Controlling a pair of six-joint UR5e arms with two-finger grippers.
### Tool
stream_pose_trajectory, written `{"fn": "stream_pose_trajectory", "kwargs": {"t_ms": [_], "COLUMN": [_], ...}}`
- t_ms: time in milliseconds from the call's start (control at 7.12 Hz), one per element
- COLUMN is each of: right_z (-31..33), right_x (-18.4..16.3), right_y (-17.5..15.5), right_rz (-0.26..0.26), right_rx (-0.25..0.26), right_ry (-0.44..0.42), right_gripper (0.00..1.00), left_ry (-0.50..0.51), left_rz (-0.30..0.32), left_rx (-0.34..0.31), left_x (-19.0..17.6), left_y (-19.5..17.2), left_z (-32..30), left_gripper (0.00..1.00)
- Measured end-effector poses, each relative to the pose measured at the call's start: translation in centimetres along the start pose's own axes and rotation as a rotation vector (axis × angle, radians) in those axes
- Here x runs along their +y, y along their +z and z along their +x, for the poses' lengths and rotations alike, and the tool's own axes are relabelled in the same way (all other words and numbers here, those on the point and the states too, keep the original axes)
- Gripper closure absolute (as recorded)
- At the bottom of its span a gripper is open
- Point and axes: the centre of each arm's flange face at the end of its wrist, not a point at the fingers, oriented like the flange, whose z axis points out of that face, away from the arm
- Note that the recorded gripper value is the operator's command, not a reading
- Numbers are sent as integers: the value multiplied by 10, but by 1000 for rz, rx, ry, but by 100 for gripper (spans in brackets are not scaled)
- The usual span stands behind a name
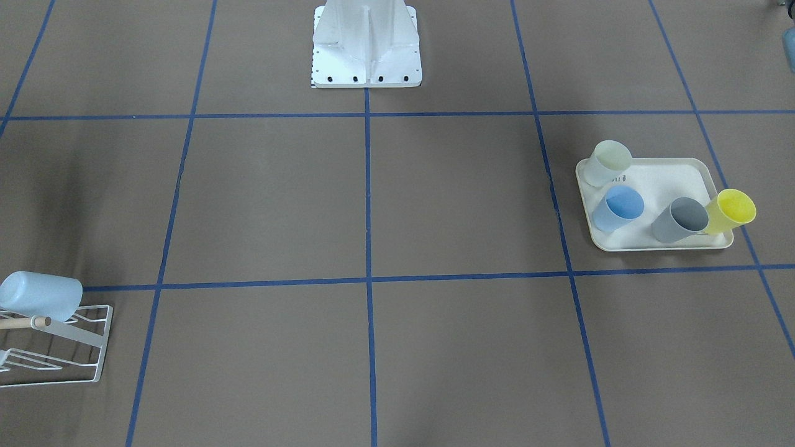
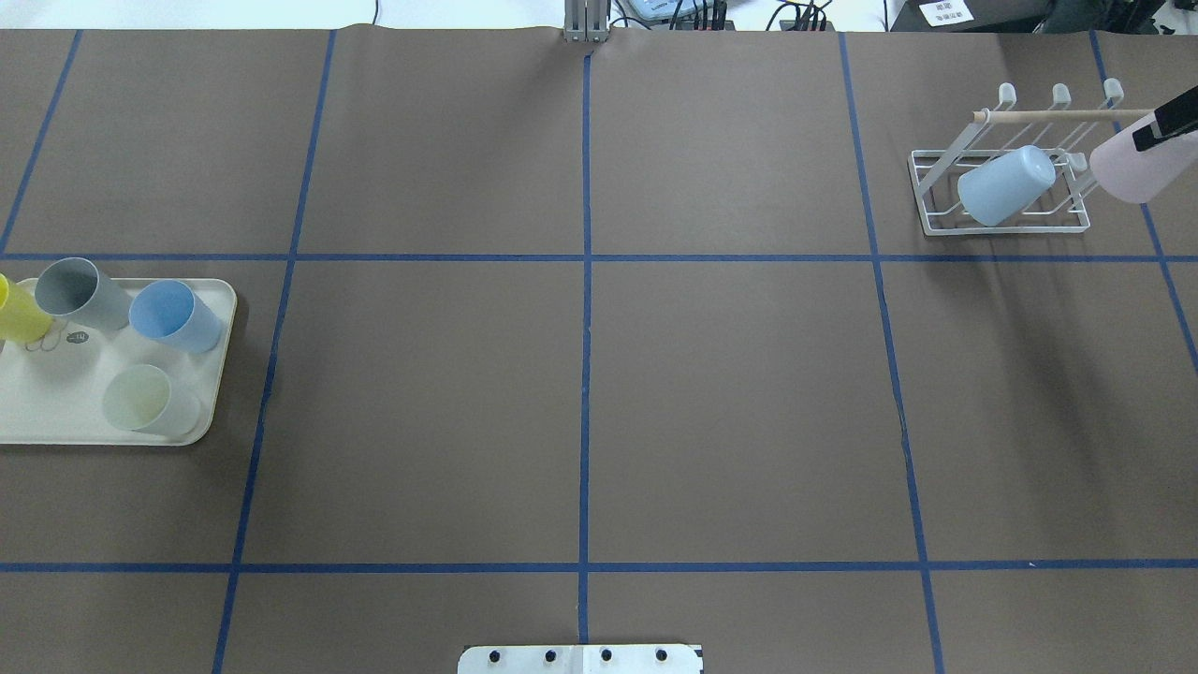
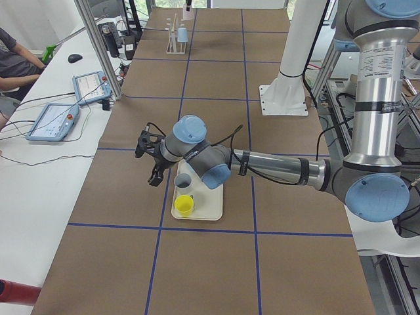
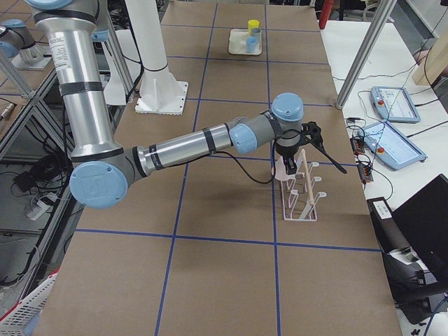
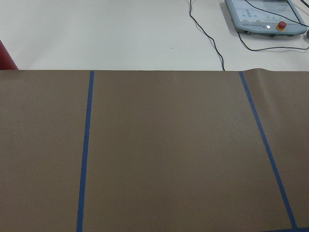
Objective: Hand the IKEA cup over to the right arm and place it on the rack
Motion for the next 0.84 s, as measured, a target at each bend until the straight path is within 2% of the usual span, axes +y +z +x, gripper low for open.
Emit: {"fn": "stream_pose_trajectory", "kwargs": {"t_ms": [842], "right_z": [7], "right_x": [-24], "right_y": [35], "right_rz": [-48], "right_rx": [22], "right_ry": [-5], "right_gripper": [82], "left_ry": [-2], "left_rz": [-1], "left_rx": [0], "left_x": [2], "left_y": [-1], "left_z": [-1], "left_gripper": [0]}}
